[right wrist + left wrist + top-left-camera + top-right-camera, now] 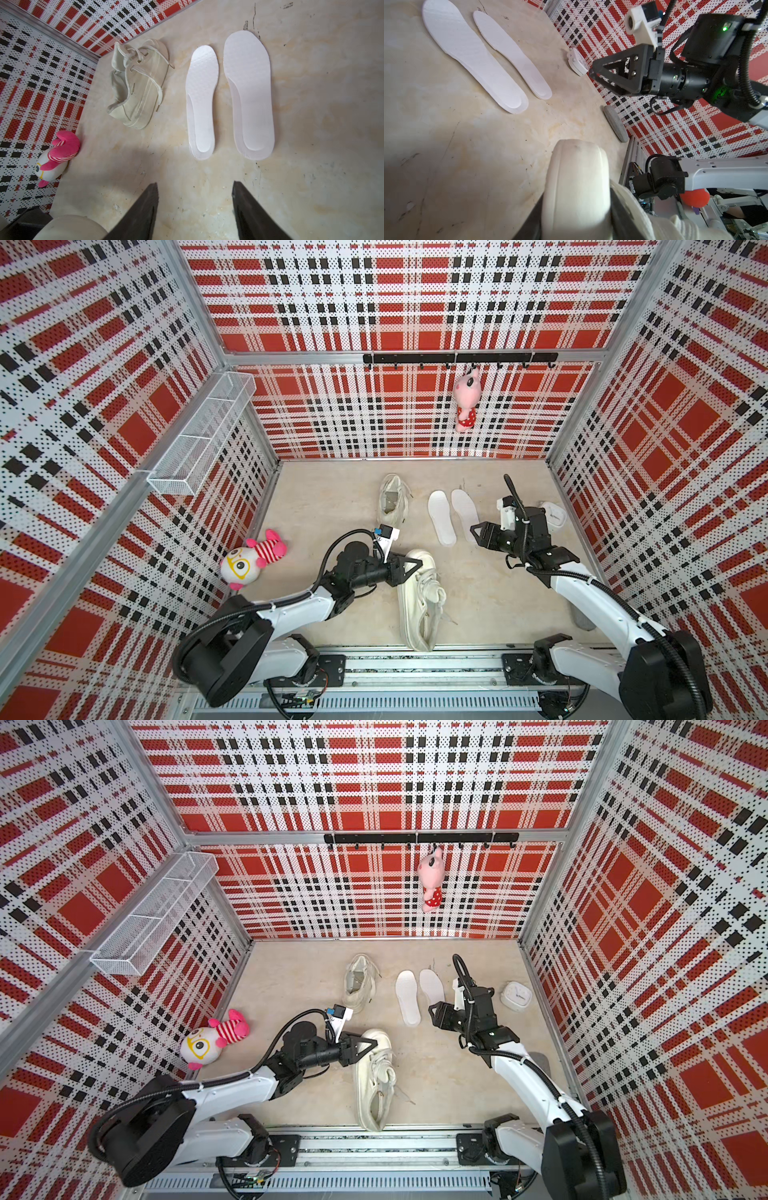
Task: Remove the insole from the shoe
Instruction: Place the shoe at the center of the board, then pick up the shoe at the center of the board, then place the shoe at the center of the board.
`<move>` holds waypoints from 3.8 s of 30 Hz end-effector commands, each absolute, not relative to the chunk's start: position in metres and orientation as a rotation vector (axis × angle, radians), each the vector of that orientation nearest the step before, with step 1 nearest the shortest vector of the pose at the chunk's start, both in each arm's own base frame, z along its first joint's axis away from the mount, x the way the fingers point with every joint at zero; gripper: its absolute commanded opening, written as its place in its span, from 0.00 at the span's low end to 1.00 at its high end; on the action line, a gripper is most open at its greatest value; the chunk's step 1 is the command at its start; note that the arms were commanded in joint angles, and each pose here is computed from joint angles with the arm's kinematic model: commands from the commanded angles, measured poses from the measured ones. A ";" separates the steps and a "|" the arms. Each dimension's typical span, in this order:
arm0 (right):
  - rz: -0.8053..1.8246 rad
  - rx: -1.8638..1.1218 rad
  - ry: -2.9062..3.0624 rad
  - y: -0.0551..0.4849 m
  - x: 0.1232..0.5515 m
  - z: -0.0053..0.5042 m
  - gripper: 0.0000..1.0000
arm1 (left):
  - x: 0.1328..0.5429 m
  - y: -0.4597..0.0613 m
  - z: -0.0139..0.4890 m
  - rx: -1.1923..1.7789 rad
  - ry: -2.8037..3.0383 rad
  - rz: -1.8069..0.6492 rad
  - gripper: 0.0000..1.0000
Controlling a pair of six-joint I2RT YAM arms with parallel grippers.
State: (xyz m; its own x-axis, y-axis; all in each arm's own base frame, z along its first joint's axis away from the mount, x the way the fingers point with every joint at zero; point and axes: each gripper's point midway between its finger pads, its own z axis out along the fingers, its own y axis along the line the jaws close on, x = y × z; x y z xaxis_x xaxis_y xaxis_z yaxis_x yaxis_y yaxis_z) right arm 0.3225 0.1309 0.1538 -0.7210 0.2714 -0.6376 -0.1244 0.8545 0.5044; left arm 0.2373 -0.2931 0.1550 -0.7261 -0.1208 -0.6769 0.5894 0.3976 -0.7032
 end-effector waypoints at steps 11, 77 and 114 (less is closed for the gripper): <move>0.804 0.001 2.310 0.144 0.295 0.148 0.63 | 0.303 -0.308 0.140 0.285 1.934 -1.372 0.32; 0.662 0.042 2.334 0.122 0.279 0.136 0.68 | 0.291 -0.178 0.209 0.133 2.132 -0.592 0.00; 0.613 0.038 2.303 0.114 0.276 0.147 1.00 | 0.567 -0.102 0.139 0.170 2.183 -0.430 0.12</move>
